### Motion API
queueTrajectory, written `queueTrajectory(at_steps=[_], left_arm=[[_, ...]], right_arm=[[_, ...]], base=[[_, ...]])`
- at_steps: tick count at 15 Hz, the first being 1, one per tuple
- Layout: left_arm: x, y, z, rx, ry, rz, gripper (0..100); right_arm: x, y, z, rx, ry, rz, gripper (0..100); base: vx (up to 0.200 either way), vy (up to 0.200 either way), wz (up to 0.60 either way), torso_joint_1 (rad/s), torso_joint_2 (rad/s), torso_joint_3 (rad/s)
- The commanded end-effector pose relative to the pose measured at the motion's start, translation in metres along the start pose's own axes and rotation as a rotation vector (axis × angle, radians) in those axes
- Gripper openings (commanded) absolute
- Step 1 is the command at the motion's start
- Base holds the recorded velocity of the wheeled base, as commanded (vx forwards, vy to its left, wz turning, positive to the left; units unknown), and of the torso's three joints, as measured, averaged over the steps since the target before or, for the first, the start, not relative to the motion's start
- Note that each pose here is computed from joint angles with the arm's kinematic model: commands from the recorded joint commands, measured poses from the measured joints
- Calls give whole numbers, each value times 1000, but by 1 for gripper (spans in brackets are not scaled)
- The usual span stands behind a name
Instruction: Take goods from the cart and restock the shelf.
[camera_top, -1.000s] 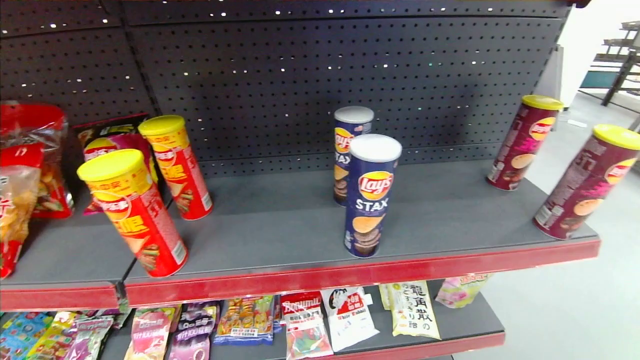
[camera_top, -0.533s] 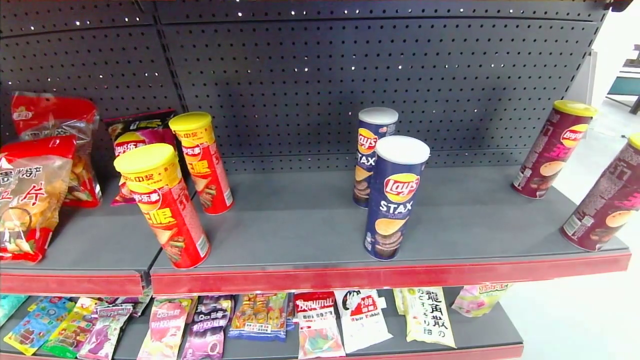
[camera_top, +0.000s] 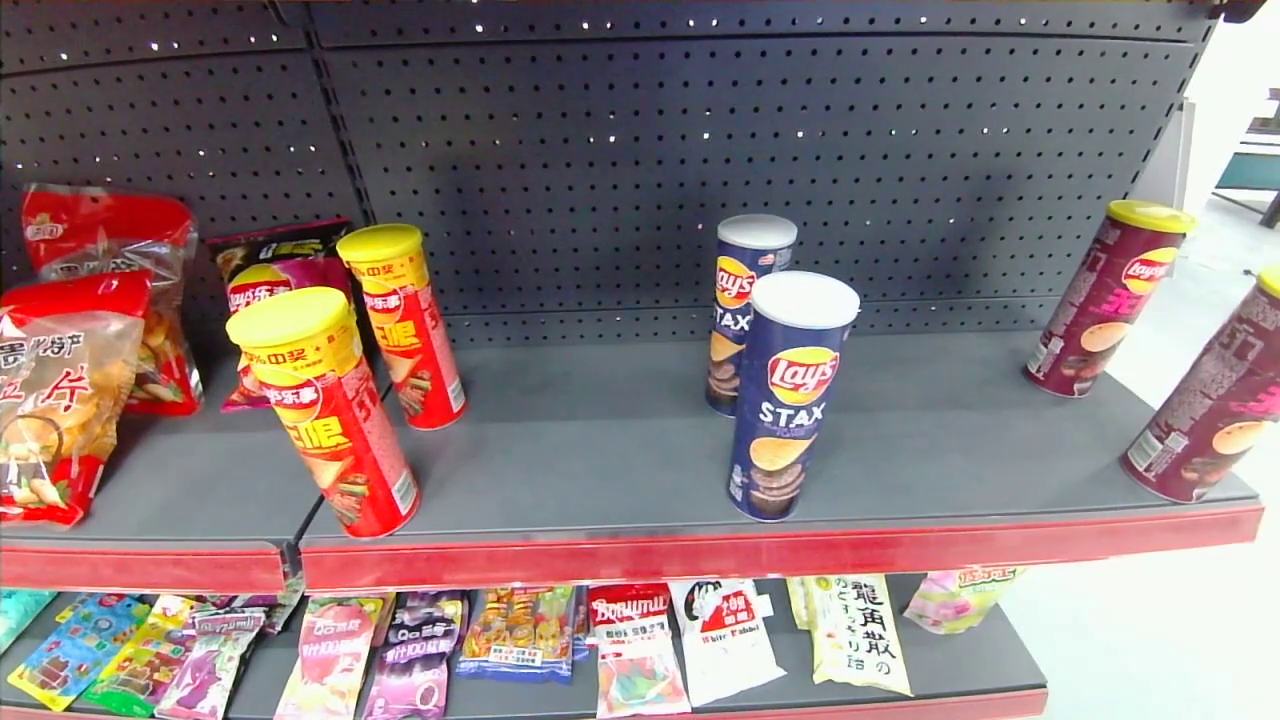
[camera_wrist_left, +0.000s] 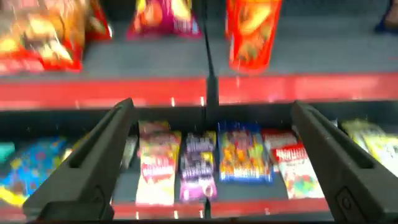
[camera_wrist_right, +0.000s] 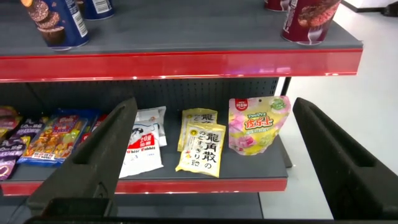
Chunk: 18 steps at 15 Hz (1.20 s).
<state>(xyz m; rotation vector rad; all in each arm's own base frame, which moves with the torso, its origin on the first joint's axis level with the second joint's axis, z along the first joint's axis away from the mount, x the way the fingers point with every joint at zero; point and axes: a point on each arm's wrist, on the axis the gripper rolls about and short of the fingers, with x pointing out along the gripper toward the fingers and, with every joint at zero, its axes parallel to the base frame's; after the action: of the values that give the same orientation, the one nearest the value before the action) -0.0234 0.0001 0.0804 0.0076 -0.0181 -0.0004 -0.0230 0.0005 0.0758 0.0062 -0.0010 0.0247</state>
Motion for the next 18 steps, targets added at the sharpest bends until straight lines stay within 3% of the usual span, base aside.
queueTrajectory(at_steps=[1,4,11,12,14,15,16,18], left_arm=[[1,0,-5,21,32,-17,100],[1,0,-5,1,27,-15,100],[1,0,-5,7,27,-18,100],[1,0,-5,6,27,-15,100],[1,0,-5,7,27,-18,100],[1,0,-5,6,27,-18,100],[1,0,-5,7,27,-18,100],[1,0,-5,7,29,-18,100]], right_arm=[[0,0,0,0,1,1,100],[0,0,0,2,1,1,100],[0,1,0,-43,-4,58,100],[-5,2,27,-34,-75,116,100],[15,3,103,49,-20,160,100],[32,3,127,45,20,168,100],[44,4,133,45,62,170,100],[106,6,122,-16,332,188,100]], base=[[0,0,0,0,0,0],[0,0,0,0,0,0],[0,0,0,0,0,0],[0,0,0,0,0,0],[0,0,0,0,0,0],[0,0,0,0,0,0],[0,0,0,0,0,0],[0,0,0,0,0,0]])
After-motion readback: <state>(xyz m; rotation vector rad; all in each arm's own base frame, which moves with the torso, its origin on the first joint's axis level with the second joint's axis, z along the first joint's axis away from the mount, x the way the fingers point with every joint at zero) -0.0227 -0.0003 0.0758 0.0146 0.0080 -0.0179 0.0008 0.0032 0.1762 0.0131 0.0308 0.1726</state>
